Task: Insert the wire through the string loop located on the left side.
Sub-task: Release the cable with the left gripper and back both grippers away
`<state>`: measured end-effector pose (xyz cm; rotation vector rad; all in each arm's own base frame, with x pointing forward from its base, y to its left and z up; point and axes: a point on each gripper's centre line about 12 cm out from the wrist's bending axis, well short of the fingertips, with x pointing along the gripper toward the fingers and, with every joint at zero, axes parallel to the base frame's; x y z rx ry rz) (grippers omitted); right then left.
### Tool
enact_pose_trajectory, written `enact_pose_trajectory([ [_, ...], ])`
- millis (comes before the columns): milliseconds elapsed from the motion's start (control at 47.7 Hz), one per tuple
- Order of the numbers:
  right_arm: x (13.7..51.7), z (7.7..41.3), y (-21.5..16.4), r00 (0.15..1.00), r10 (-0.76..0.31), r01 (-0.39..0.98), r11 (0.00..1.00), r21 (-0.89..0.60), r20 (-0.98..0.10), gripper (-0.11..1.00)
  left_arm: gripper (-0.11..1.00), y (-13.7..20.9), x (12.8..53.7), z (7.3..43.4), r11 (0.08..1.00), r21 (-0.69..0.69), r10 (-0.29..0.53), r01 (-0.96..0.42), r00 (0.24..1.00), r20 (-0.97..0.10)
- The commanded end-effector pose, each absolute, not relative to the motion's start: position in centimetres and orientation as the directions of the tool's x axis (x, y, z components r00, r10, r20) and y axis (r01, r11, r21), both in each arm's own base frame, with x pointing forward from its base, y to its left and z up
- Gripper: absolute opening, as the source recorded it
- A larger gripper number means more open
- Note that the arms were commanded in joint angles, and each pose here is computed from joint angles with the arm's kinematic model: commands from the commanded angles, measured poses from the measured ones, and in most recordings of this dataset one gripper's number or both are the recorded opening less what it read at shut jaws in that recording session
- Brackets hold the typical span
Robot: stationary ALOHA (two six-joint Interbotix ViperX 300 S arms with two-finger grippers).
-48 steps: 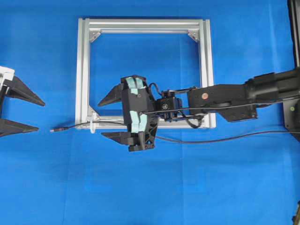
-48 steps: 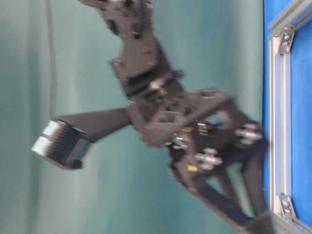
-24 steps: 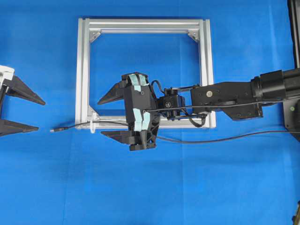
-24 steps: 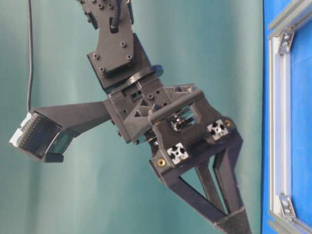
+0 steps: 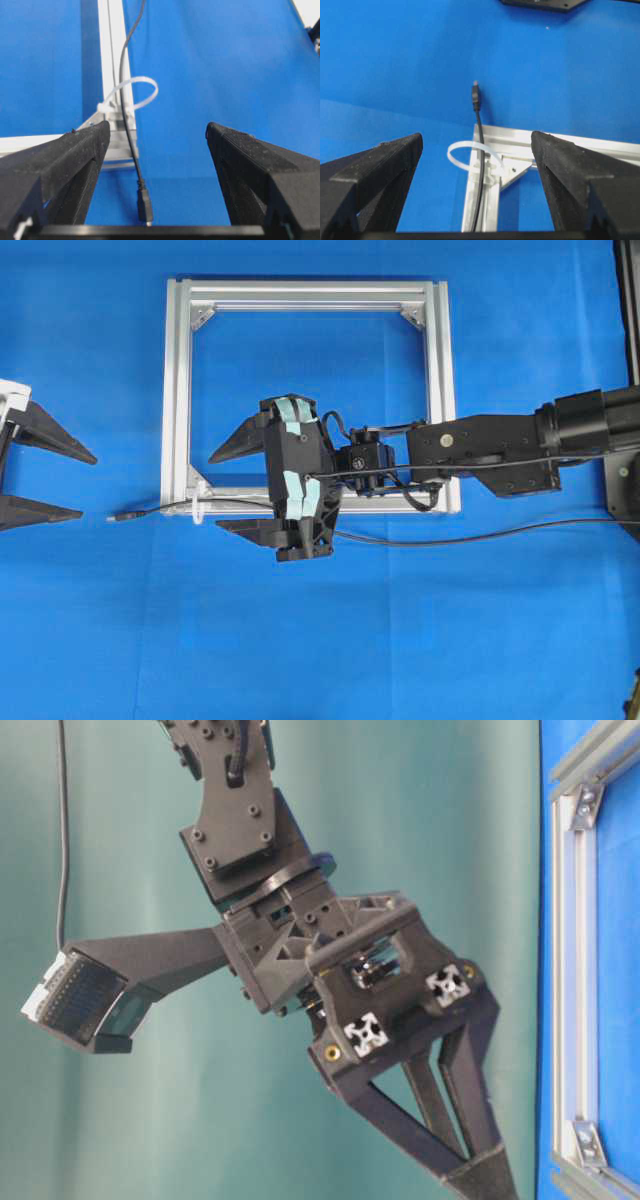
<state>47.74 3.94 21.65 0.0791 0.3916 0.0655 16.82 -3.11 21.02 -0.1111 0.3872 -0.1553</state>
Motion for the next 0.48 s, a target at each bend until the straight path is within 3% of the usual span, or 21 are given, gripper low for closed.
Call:
enact_pose_trajectory([
  [0,47.52,23.65,3.70,0.938,0.076,-0.047,0.995,0.094,-0.337,0.89,0.72,-3.11,17.19,21.75,0.982,-0.135,-0.169,0.129,0.922,-0.348],
  [461,47.36,23.41,2.79,0.938,0.057,-0.022,0.994,0.105,-0.343,0.89,0.72,-2.81,17.17,21.50,0.985,-0.132,-0.153,0.113,0.923,-0.354],
])
